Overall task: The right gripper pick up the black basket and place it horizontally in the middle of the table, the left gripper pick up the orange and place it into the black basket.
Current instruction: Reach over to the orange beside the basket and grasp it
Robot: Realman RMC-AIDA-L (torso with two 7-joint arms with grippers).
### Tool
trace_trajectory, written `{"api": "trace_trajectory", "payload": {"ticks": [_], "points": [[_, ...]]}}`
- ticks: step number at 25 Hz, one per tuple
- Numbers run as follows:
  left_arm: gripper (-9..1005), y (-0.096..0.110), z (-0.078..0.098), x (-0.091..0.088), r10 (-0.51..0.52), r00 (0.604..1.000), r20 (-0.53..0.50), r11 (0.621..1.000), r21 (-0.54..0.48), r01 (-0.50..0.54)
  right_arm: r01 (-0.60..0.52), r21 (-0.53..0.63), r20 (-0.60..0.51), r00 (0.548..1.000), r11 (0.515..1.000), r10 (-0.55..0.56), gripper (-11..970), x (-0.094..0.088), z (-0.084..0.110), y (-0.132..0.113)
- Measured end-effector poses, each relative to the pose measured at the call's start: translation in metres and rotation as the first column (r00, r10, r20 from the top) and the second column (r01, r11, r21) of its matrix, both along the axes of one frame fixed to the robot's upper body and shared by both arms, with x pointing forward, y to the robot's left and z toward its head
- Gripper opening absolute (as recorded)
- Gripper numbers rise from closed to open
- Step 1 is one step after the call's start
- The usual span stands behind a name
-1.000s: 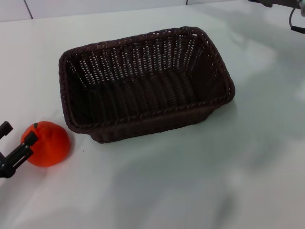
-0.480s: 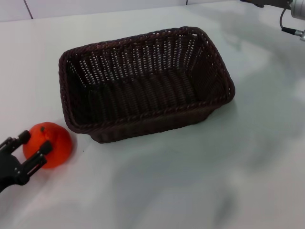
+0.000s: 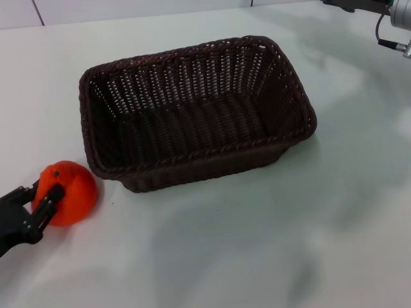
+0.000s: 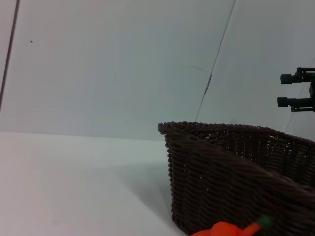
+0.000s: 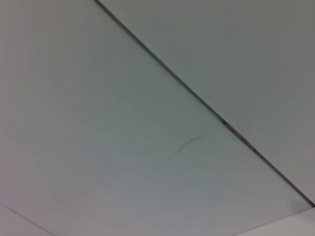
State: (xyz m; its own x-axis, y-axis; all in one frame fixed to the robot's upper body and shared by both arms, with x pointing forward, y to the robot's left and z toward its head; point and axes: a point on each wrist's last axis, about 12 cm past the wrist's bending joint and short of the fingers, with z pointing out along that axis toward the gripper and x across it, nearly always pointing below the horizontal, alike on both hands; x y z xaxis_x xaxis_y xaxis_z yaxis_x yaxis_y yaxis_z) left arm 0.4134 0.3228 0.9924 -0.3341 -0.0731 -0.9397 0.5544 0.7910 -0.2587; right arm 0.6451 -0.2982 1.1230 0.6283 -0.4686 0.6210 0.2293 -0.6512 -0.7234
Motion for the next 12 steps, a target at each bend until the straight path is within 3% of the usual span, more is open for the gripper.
{"api": "trace_trajectory", "payload": {"ticks": [5,12], "points": [[288,0.0024,0.0032,0.0022,0.025,1.0,0.007,0.999,-0.031,-0.025,0.006,0.011,-0.001,1.0,1.0,-0.006,725,-0.001,-0.0015,0.0006],[229,0.0091,0.0099,0.0022,0.153,0.986,0.061,0.983,-0.113,-0.145,0.029,0.032,0.007,1.0,0.999,-0.029,724,-0.0034,-0.003,-0.0036]]}}
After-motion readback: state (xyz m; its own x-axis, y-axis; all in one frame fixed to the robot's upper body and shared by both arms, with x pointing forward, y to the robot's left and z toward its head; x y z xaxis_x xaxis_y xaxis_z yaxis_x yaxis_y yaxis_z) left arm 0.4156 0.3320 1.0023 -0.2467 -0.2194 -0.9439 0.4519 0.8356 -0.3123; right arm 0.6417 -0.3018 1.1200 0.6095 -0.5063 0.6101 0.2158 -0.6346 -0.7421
